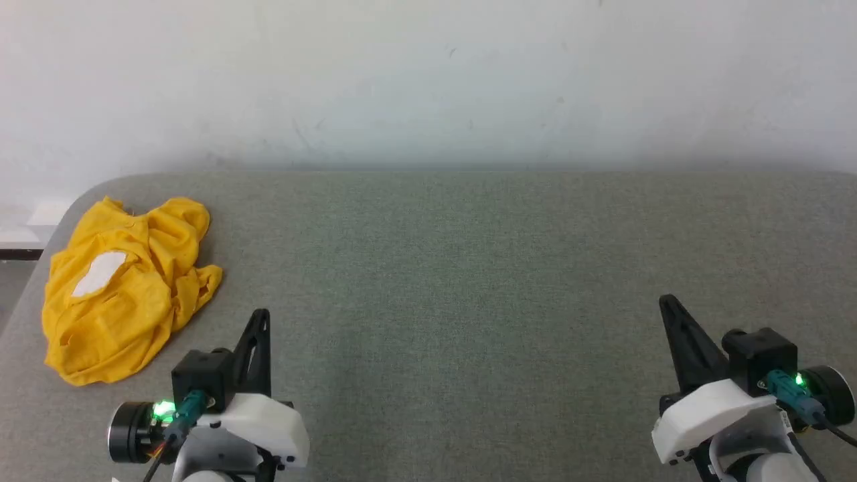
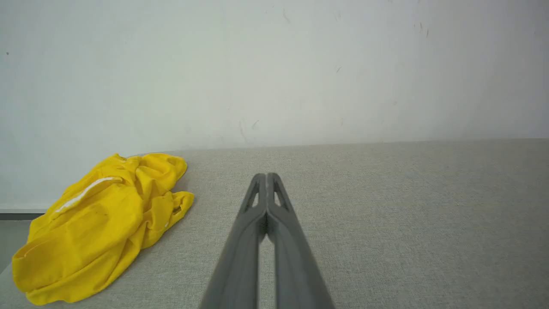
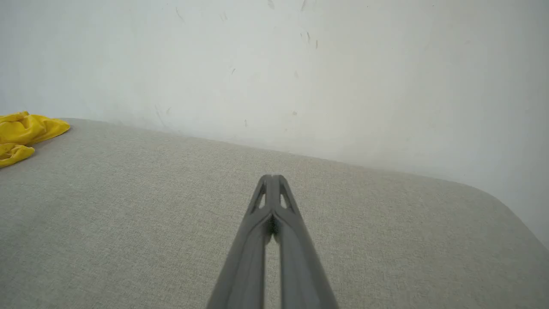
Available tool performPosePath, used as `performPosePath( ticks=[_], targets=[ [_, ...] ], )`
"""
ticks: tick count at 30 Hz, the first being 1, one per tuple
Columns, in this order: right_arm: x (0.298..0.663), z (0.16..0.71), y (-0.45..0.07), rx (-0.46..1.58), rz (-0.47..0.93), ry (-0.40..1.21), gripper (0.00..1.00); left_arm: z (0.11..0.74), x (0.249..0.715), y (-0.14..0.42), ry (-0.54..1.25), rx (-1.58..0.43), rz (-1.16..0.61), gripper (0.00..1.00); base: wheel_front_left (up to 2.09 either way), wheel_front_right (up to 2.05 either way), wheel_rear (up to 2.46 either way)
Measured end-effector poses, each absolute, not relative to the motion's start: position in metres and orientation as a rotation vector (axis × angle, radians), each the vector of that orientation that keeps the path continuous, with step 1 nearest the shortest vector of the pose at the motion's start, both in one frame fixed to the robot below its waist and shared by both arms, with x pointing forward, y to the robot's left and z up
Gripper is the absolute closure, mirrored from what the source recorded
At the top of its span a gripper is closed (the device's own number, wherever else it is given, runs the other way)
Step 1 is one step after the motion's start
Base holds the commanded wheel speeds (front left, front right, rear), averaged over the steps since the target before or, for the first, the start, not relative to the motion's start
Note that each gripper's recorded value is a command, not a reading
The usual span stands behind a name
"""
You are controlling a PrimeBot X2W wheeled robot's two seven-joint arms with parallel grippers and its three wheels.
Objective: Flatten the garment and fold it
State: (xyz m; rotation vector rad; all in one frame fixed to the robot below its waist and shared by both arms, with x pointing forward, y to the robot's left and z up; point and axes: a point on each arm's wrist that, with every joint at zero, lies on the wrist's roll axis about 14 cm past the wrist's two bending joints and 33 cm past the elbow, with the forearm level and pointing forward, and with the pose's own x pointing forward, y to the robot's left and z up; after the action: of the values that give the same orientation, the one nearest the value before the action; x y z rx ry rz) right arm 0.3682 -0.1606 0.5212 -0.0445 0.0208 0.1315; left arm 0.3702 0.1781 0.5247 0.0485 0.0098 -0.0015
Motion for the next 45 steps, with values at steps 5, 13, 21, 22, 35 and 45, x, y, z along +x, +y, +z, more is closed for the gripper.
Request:
performPosePath(
  ticks=[5, 13, 21, 22, 35, 45],
  targets=[
    [0.3682, 0.5212, -0.1606, -0.045, 0.131, 0.021, 1.0, 0.5247, 0.3702, 0.1781, 0.01, 0.048, -0.002, 1.0, 0.0, 0.0, 0.0],
    [0.3682, 0.5212, -0.1606, -0.045, 0.131, 0.021, 1.0, 0.5247, 0.3702, 0.1781, 0.01, 0.048, -0.002, 1.0, 0.0, 0.0, 0.0],
    [0.3682, 0.5211, -0.1606, -0.045, 0.131, 0.021, 1.0, 0.5246, 0.3702, 0.1781, 0.01, 0.048, -0.002, 1.0, 0.0, 0.0, 0.0],
    [0.3682, 0.5211, -0.1606, -0.045, 0.131, 0.021, 1.0, 0.5246, 0.3702, 0.1781, 0.01, 0.048, -0.002, 1.0, 0.0, 0.0, 0.0],
    [0.3679, 0.5202, -0.161, -0.044, 0.131, 0.024, 0.0, 0.5245, 0.3701, 0.178, 0.01, 0.049, -0.002, 0.0, 0.0, 0.0, 0.0],
    [0.3683, 0.5216, -0.1691, -0.036, 0.107, 0.012, 0.0, 0.5278, 0.3696, 0.1783, -0.01, 0.049, -0.001, 0.0, 0.0, 0.0, 0.0]
  ],
)
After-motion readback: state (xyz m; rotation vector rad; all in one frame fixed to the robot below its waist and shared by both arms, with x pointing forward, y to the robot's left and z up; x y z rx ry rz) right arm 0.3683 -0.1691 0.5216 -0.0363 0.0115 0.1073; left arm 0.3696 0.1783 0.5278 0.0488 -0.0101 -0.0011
